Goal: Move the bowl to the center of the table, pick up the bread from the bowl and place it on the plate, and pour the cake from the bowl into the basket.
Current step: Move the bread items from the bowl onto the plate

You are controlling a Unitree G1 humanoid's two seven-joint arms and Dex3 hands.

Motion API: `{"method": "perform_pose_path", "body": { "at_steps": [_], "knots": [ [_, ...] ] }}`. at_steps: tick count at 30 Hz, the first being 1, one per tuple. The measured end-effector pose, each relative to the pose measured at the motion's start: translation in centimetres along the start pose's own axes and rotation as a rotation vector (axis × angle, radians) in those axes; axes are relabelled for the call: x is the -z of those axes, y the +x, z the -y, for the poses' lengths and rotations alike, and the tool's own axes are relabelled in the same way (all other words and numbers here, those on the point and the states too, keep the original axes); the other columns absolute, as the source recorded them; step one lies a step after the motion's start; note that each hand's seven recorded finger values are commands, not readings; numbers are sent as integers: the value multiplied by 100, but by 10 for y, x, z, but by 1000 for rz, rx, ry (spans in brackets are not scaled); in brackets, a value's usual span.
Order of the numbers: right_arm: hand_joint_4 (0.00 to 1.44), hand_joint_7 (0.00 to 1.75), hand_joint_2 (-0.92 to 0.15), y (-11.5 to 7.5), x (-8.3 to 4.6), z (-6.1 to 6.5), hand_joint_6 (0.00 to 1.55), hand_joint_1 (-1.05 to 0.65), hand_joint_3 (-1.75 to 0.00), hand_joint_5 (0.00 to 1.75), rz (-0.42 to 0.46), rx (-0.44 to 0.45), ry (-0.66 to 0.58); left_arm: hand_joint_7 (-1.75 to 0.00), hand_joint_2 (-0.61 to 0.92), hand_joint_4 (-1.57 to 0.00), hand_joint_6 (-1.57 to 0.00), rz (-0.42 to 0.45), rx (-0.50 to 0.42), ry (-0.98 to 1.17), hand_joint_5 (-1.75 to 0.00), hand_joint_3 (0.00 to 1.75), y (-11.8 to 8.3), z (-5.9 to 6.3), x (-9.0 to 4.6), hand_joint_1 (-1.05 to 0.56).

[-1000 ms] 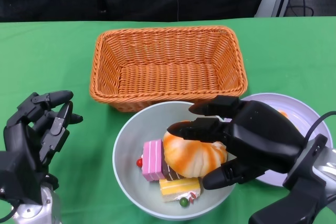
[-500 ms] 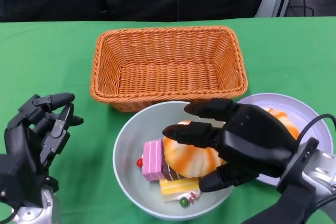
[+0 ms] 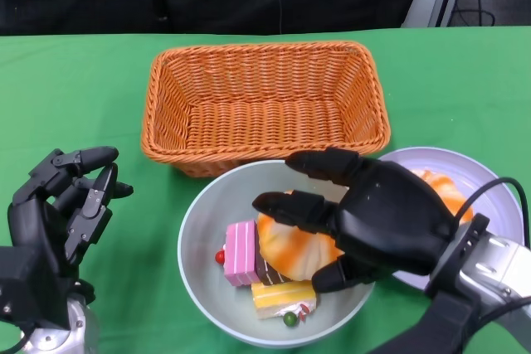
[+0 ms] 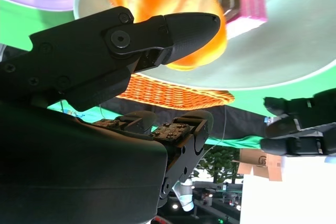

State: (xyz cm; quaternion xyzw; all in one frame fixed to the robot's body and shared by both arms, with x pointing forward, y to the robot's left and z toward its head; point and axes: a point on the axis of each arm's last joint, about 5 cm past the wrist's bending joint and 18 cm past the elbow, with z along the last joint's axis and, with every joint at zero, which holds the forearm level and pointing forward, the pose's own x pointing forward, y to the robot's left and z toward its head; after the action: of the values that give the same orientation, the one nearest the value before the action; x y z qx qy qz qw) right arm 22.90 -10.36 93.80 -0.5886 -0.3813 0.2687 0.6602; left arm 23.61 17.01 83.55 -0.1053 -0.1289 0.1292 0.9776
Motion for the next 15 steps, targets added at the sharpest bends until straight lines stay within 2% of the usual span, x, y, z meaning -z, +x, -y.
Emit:
{"method": "perform_pose_path", "body": {
  "at_steps": [6, 15],
  "knots": [
    [58, 1, -92, 3, 4, -7, 47, -105, -20, 5, -9, -22, -10, -79, 92, -83, -93, 1, 1, 7, -123, 28, -1, 0, 0, -24],
    [57, 0, -92, 4, 4, -9, 45, -105, -21, 3, -7, -45, -42, -79, 92, -83, -93, 4, 0, 7, -124, 27, -1, 0, 0, -24]
  ]
}}
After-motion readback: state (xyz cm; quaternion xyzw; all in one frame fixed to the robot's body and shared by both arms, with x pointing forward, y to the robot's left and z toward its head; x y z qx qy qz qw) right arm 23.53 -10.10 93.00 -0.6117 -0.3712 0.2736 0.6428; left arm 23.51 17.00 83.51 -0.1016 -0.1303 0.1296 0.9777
